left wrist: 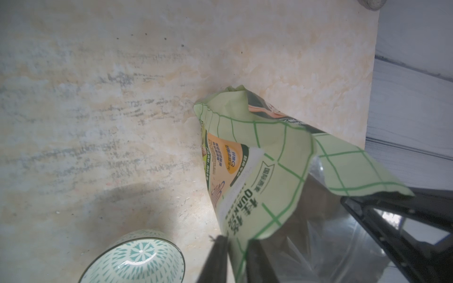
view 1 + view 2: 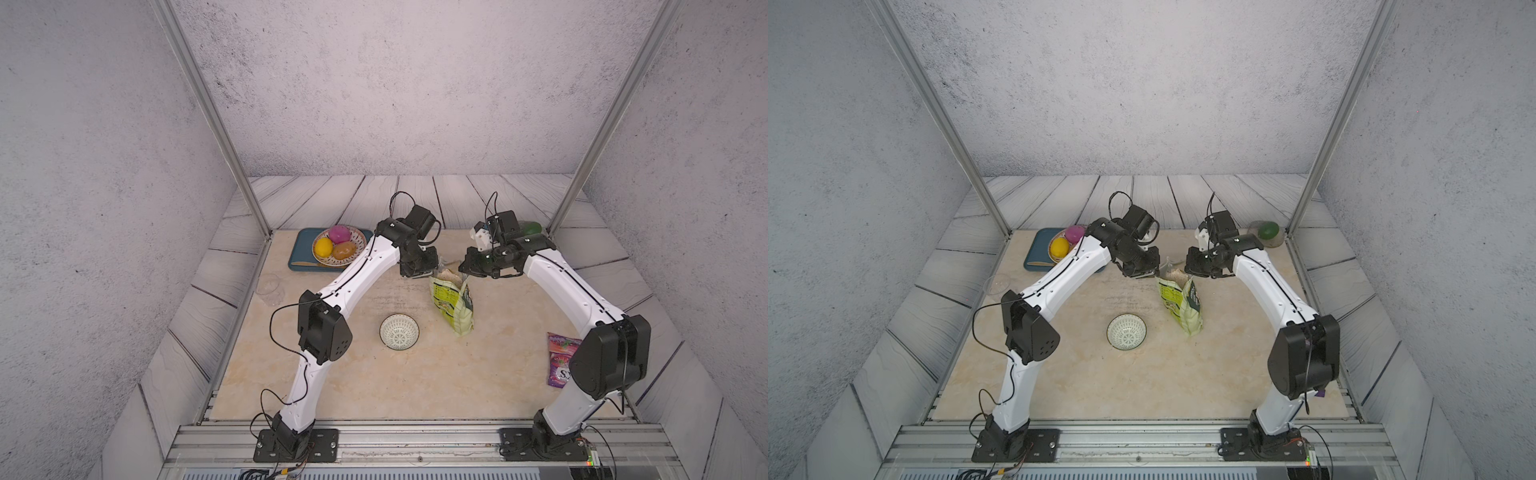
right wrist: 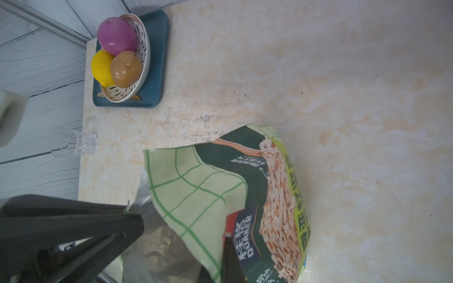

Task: Pour the oats into the breakfast bowl
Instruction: Open the oats bag at the center of the board.

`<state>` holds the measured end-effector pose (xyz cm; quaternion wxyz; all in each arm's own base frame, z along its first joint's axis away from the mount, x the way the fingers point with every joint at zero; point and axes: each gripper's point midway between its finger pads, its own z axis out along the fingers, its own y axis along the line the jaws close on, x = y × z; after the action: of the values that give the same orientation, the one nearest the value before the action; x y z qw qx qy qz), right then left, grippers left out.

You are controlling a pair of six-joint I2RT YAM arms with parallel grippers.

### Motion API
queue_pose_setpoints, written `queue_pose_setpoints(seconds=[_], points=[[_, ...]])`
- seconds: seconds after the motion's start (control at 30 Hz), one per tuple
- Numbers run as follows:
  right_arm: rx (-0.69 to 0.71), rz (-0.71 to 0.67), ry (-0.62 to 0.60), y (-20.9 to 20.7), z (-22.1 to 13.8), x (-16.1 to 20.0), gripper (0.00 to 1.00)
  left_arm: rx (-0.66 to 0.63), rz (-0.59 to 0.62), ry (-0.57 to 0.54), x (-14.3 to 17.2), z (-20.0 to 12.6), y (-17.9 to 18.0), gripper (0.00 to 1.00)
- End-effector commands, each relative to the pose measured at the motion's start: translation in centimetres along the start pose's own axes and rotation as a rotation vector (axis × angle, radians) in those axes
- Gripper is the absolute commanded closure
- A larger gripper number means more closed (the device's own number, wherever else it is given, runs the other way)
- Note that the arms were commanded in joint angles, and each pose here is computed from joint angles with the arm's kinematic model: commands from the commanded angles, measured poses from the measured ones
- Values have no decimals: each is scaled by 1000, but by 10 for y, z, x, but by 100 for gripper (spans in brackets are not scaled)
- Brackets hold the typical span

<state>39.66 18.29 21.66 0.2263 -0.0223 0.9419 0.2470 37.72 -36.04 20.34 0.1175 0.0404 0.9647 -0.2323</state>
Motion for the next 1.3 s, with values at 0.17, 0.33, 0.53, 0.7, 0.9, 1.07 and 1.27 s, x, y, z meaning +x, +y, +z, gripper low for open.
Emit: queue_pose_setpoints(seconds=[0.17,0.33,0.53,0.7,0.9,1.07,1.27], points=[[47,-91,-192,1,-21,-47,100,-18,-46,20,6,-5,3,100],[103,-104,-258,-5,-40,-56,92,-28,-111,-3,4,-14,5,100],[92,-102,-257,-6,-48,-38,40,10,-180,7,2,-5,-2,100],[78,-175,-337,-6,-80,-7,16,60,-200,19,0,-4,-13,100],[30,-219,-430,-14,-106,56,1,92,-189,-15,-7,-15,-21,100],[-45,-211,-468,-20,-78,102,1,89,-179,4,-9,-12,-14,100],[-37,-228,-463,-20,-41,121,1,115,-206,-11,-21,-18,-8,100]])
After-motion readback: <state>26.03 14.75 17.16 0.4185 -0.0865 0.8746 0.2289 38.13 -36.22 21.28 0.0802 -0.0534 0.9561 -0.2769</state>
